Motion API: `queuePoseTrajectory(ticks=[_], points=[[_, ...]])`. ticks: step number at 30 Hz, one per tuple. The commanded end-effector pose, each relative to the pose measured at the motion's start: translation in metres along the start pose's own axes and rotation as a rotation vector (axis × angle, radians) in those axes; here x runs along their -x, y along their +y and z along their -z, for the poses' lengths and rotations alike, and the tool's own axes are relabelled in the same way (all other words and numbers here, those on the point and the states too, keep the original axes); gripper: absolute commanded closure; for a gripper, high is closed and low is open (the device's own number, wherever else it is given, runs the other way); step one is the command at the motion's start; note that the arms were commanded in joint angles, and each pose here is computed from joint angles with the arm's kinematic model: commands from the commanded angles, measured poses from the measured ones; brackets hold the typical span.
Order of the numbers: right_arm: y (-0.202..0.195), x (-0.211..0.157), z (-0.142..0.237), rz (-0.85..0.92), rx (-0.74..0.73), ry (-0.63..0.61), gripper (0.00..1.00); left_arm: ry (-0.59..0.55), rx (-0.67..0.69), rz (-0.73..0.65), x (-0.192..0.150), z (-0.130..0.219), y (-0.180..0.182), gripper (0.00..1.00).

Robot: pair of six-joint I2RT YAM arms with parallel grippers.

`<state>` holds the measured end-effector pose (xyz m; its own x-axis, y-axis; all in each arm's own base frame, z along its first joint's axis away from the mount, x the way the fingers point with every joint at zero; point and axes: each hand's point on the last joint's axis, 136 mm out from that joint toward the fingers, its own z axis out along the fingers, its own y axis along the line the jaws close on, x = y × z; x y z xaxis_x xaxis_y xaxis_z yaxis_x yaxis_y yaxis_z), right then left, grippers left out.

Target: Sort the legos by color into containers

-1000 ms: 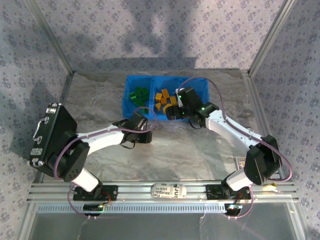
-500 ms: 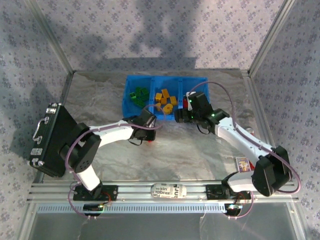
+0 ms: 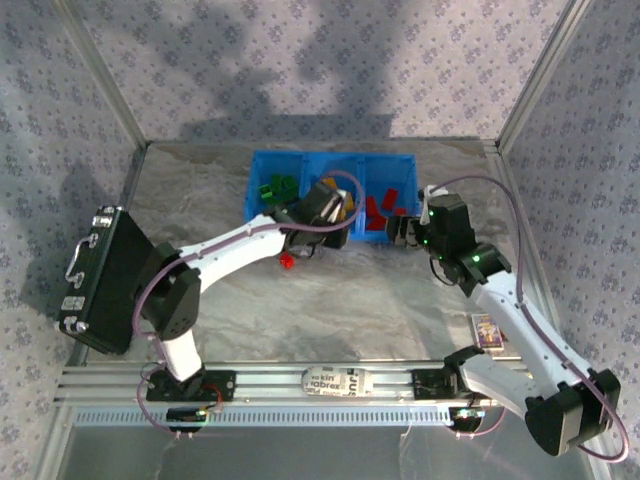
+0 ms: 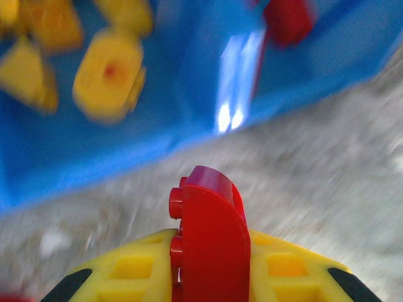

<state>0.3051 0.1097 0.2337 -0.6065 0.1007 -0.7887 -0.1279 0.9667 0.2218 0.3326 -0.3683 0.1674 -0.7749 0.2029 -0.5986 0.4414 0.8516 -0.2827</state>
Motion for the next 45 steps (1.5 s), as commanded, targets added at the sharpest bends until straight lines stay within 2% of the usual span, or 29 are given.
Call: queuePoseTrajectory(ticks=[1,5,6,7,8,9,11,13,17,24,27,29,32,35,40,45], points=[[-0.008,-0.014,0.004,-0.026,-0.021,0.036,0.21,-0.024,-0.026,-0.102,0.034,-0.007,-0.031,0.79],[-0.012,-0.019,0.012,-0.039,-0.027,0.029,0.22,-0.028,-0.033,-0.153,0.076,-0.030,-0.056,0.78],[-0.013,-0.020,0.014,-0.042,-0.026,0.026,0.22,-0.011,-0.019,-0.167,0.081,-0.043,-0.055,0.73],[-0.013,-0.021,0.016,-0.044,-0.021,0.024,0.22,-0.001,-0.005,-0.173,0.087,-0.051,-0.054,0.63],[-0.014,-0.022,0.017,-0.046,-0.020,0.022,0.22,0.027,0.016,-0.180,0.089,-0.056,-0.052,0.45],[-0.014,-0.023,0.019,-0.046,-0.021,0.023,0.22,0.041,0.046,-0.186,0.090,-0.056,-0.049,0.35],[-0.017,-0.023,0.024,-0.045,-0.028,0.018,0.22,0.068,0.110,-0.218,0.078,-0.058,-0.039,0.29],[-0.021,-0.027,0.027,-0.050,-0.039,0.017,0.22,0.112,0.157,-0.241,0.069,-0.055,-0.033,0.29],[-0.026,-0.029,0.025,-0.062,-0.038,0.012,0.21,0.186,0.264,-0.378,0.045,-0.038,-0.030,0.32],[-0.028,-0.029,0.023,-0.053,-0.031,0.023,0.19,0.346,0.254,-0.510,0.015,-0.008,-0.025,0.35],[-0.030,-0.030,0.028,-0.044,-0.035,0.020,0.19,0.450,0.279,-0.573,-0.002,0.006,-0.010,0.35],[-0.033,-0.032,0.030,-0.044,-0.036,0.020,0.19,0.457,0.314,-0.593,-0.009,0.012,0.006,0.35],[-0.031,-0.033,0.028,-0.049,-0.015,0.013,0.18,0.354,0.215,-0.468,-0.037,0.018,0.030,0.23],[-0.029,-0.036,0.020,-0.057,0.005,0.027,0.17,0.270,0.262,-0.271,-0.051,0.038,0.070,0.15],[-0.017,-0.034,0.007,-0.065,0.051,0.065,0.14,0.302,0.351,-0.127,-0.094,0.028,0.114,0.14],[-0.009,-0.032,0.009,-0.050,0.054,0.072,0.14,0.224,0.311,0.004,-0.105,0.010,0.137,0.14]])
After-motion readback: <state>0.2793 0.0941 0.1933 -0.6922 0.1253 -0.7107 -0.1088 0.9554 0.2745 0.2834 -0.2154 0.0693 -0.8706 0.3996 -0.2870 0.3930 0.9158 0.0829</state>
